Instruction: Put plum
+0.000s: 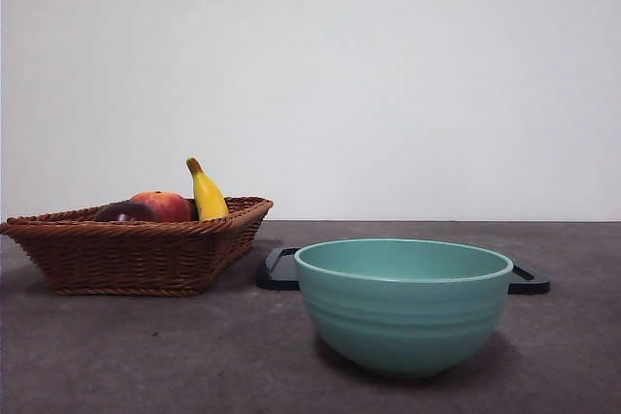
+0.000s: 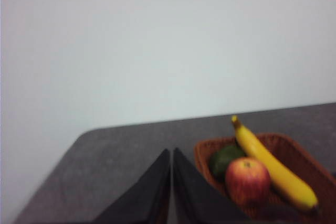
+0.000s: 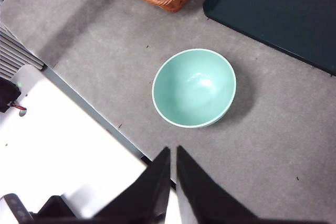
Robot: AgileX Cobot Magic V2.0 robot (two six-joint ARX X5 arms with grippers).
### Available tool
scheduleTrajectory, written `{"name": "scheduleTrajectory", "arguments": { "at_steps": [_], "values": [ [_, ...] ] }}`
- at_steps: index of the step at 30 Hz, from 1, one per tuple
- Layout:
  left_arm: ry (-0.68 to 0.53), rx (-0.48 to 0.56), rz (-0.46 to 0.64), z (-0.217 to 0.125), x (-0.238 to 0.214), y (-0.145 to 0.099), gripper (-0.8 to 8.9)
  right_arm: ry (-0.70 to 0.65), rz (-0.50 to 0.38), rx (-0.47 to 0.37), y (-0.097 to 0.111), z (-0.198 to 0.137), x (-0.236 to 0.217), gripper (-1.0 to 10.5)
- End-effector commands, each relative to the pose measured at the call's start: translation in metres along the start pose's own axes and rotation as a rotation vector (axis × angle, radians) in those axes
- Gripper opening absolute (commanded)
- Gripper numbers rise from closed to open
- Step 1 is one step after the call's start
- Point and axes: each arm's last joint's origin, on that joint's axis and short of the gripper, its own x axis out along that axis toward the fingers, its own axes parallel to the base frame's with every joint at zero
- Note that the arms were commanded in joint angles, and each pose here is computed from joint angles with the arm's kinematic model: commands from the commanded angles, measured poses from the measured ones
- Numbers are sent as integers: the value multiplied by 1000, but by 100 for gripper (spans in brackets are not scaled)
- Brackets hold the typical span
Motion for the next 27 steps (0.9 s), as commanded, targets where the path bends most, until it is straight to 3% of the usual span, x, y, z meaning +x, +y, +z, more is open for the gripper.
{"name": "scheduleTrajectory", "arguments": {
  "at_steps": [1,11,27],
  "values": [
    [8,-15,17,-17,-4,-1,7,-13,9,-22,2,3,-2,13],
    [109,-64,20,-60,-10,-4,7,-13,10,-22,2,3,-2,13],
    [294,-83,9,-85,-14,-7,7,-13,10,-22,2,3,-2,13]
  ]
}}
